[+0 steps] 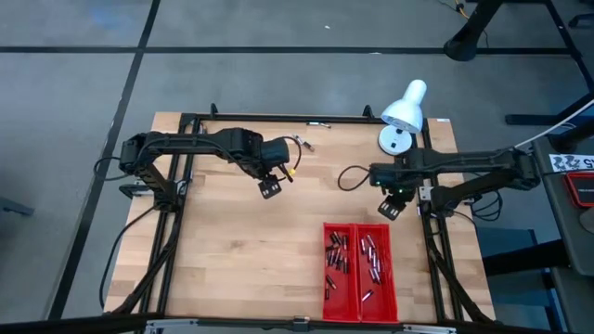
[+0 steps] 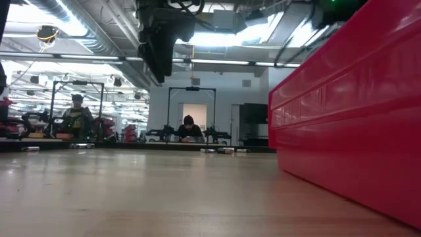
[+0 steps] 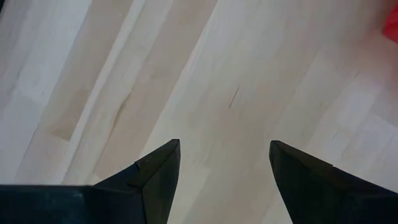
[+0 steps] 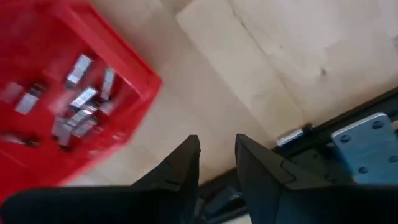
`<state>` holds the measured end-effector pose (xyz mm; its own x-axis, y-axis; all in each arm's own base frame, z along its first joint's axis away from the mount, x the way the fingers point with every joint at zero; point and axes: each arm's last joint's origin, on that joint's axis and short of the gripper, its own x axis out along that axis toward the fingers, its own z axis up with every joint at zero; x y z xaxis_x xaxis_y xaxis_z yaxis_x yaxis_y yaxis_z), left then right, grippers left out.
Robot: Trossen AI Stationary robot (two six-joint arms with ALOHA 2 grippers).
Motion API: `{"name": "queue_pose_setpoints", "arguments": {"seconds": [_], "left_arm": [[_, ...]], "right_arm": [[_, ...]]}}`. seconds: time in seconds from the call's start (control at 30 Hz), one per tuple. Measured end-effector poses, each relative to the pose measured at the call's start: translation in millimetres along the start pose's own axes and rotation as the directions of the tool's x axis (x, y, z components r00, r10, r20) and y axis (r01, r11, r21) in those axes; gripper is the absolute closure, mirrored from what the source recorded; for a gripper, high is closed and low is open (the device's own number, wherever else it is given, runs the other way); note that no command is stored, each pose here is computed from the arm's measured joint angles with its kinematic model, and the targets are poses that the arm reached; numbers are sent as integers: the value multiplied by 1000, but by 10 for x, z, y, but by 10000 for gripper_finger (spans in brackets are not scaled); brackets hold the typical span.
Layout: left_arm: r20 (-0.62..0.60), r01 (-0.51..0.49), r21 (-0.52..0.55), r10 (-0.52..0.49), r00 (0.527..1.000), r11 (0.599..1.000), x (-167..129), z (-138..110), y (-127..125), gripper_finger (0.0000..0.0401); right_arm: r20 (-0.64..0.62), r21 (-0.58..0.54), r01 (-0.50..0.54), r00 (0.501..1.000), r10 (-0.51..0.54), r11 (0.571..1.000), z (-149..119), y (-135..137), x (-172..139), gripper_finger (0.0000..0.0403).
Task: Sort batteries
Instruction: Put the silver battery into the right red bin
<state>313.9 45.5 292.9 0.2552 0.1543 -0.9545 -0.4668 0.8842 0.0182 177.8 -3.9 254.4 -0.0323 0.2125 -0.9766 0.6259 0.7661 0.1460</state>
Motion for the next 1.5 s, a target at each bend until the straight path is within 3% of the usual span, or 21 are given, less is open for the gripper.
{"name": "queue_pose_setpoints", "arguments": {"seconds": [0.23,0.53,0.8,1.1,1.5], "left_arm": [[-2,10,3,-10,1000,1000,-3,-9,-27,164],[15,21,8,-21,1000,1000,-8,-7,-76,164],[11,21,-4,-21,1000,1000,-9,-17,-89,164],[7,30,13,-31,1000,999,-24,-62,-195,164],[7,33,22,-33,999,999,-28,-74,-225,164]], "right_arm": [[-16,-62,101,995,-102,993,68,-65,167,297],[-93,-255,127,983,-155,959,192,-22,317,297],[-150,-453,170,953,-263,875,239,-35,409,297],[-133,-537,204,938,-321,818,248,-52,415,293],[-203,-516,191,919,-336,835,284,-326,520,170]]}}
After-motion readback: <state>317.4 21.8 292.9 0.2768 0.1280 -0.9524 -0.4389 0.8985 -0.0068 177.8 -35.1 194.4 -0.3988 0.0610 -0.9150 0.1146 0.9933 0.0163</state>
